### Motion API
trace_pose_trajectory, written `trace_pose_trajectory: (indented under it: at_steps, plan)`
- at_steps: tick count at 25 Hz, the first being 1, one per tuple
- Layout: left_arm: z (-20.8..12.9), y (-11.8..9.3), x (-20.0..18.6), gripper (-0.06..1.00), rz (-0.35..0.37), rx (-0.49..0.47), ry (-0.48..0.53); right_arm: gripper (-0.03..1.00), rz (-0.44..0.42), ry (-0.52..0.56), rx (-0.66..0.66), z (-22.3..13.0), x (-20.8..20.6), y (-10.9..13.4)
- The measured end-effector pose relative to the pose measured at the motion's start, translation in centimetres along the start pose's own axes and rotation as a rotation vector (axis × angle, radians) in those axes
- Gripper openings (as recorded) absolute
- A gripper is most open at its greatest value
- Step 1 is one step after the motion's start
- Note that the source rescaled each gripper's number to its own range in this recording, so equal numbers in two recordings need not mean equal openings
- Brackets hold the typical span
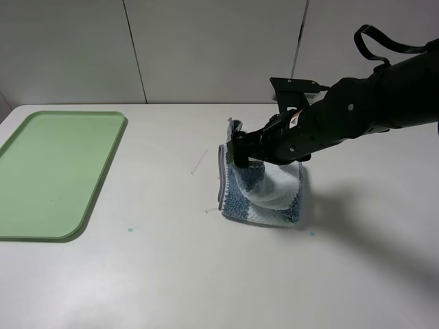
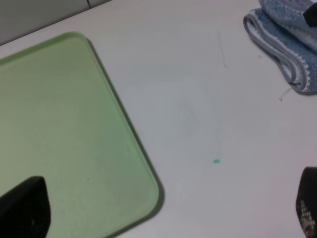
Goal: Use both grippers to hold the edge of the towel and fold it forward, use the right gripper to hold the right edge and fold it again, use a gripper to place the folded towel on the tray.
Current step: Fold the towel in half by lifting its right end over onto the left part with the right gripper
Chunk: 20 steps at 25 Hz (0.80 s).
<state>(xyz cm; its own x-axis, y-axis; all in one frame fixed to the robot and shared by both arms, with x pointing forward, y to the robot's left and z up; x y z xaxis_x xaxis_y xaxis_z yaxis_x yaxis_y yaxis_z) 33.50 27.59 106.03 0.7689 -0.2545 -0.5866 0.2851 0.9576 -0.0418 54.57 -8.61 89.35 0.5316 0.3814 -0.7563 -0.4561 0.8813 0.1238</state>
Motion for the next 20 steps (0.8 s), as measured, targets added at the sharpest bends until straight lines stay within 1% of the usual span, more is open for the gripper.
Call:
trace_pose_trajectory:
  at_steps: [4,10,15,20]
  plan:
    - [0.0,0.0,0.0,1.0,0.0,0.0,0.0,1.0,0.004,0.001,-0.004,0.0,0.0,0.2]
    - [0.0,0.0,0.0,1.0,0.0,0.0,0.0,1.0,0.033,-0.016,-0.032,0.2,-0.5,1.8]
    - [0.0,0.0,0.0,1.0,0.0,0.0,0.0,1.0,0.068,-0.074,-0.061,1.1,-1.8,3.5]
    - [0.0,0.0,0.0,1.0,0.0,0.0,0.0,1.0,0.082,-0.137,-0.071,2.5,-3.8,3.8]
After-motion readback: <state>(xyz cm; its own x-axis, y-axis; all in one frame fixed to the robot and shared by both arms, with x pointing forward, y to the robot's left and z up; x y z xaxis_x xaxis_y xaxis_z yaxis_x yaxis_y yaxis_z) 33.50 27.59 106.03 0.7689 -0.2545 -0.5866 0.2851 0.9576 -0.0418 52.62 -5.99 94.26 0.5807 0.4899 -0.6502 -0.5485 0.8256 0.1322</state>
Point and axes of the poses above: a point on each arm's last joint axis where the gripper is mounted, x pointing out along that axis toward the gripper, y along the wrist's bending axis when the last joint is at zero, z = x × y, the point moved 6 cm from there along x, pointing out along that axis toward the gripper, and after that the axes turned 12 degrees about -x, right-handed, at the moved point
